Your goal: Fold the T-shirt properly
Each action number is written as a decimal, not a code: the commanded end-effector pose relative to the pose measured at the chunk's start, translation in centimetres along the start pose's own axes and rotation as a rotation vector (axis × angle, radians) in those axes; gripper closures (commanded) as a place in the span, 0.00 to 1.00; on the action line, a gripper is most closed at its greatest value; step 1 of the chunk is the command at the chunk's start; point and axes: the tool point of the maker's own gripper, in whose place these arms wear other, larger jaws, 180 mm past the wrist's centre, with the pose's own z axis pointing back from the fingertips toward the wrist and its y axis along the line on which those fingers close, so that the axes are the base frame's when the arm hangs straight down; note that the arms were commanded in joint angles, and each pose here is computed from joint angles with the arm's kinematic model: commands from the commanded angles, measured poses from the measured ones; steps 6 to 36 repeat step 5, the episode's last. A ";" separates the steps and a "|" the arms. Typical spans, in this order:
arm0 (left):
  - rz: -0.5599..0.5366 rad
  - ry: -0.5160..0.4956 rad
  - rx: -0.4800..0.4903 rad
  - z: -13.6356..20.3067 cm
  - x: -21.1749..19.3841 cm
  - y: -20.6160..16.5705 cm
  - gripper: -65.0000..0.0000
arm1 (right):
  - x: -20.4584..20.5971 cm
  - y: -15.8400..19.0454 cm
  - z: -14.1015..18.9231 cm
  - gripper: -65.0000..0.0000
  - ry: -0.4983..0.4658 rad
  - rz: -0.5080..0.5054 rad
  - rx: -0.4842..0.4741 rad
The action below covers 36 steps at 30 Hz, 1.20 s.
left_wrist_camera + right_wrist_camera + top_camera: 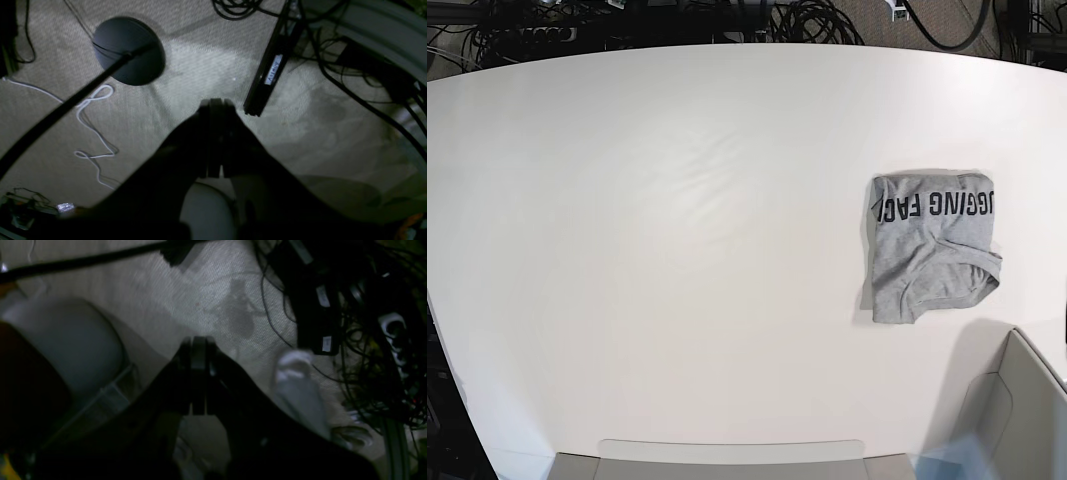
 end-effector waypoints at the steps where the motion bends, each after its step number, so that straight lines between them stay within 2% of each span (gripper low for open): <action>1: 0.000 -0.009 -0.005 0.0 0.1 -0.3 1.00 | -1.4 0.1 0.3 1.00 0.029 0.008 0.007; 5: 0.002 -0.006 -0.016 -0.1 -0.2 -1.0 1.00 | -1.8 1.2 0.0 1.00 0.054 0.047 0.036; 36: 0.002 -0.006 -0.016 -0.1 -0.2 -1.0 1.00 | -1.8 1.2 0.0 1.00 0.054 0.047 0.036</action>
